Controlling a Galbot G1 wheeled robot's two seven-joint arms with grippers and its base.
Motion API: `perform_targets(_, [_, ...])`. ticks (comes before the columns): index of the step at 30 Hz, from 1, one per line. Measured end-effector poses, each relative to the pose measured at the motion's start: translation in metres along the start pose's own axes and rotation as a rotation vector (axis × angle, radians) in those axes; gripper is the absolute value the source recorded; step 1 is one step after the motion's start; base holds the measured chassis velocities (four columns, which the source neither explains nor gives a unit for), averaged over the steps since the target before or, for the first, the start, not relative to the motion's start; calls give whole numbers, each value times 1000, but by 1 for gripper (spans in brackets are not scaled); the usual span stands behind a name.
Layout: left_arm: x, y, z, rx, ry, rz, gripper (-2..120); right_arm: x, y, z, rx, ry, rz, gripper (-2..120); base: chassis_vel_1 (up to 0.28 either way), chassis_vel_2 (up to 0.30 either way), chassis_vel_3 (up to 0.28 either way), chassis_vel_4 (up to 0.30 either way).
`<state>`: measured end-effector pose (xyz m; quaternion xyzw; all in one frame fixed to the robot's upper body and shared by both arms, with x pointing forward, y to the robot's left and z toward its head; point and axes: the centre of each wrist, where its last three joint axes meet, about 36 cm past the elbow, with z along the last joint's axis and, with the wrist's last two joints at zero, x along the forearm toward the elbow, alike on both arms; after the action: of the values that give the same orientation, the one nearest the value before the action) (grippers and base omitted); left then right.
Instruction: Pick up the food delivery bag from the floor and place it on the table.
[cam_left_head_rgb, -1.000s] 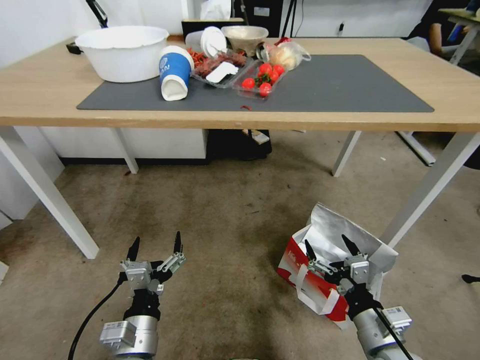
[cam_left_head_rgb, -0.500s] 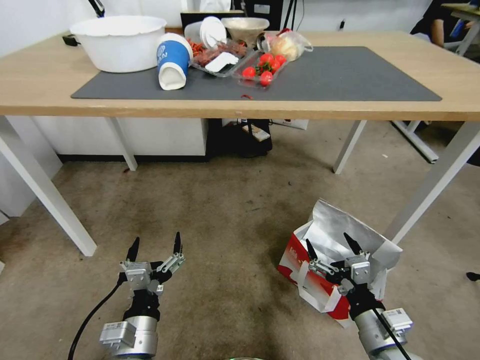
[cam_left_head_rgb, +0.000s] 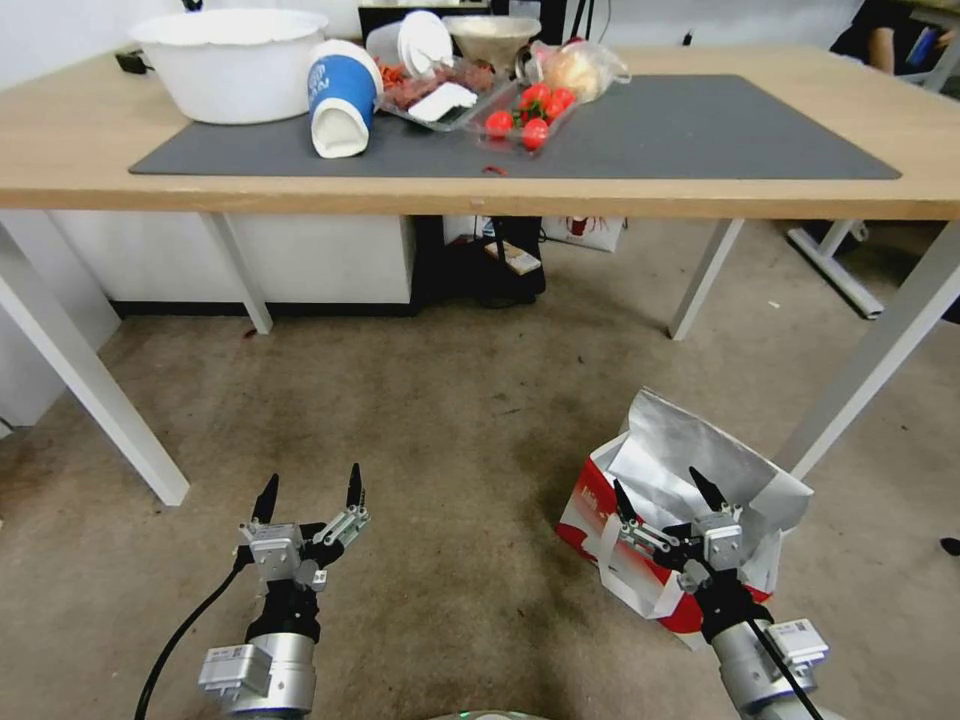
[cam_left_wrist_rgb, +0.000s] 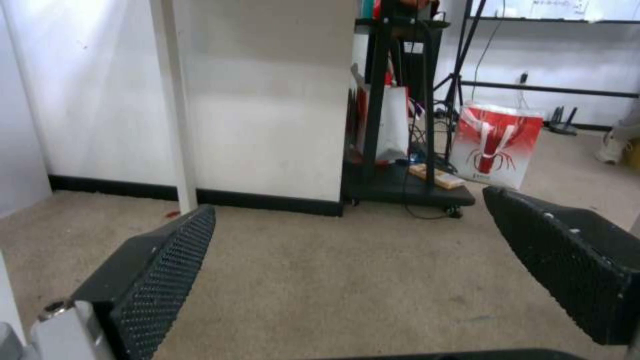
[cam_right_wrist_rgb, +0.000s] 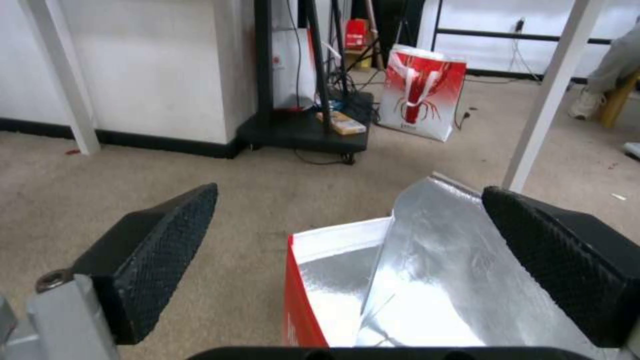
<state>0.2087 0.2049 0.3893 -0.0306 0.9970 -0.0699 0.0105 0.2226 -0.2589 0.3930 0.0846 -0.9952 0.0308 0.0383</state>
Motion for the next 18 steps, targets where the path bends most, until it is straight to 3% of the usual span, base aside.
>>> perform_targets(18, [-2, 2, 5, -9, -21, 22, 100, -3, -5, -1, 11, 4, -8, 100, 0, 0, 0, 0])
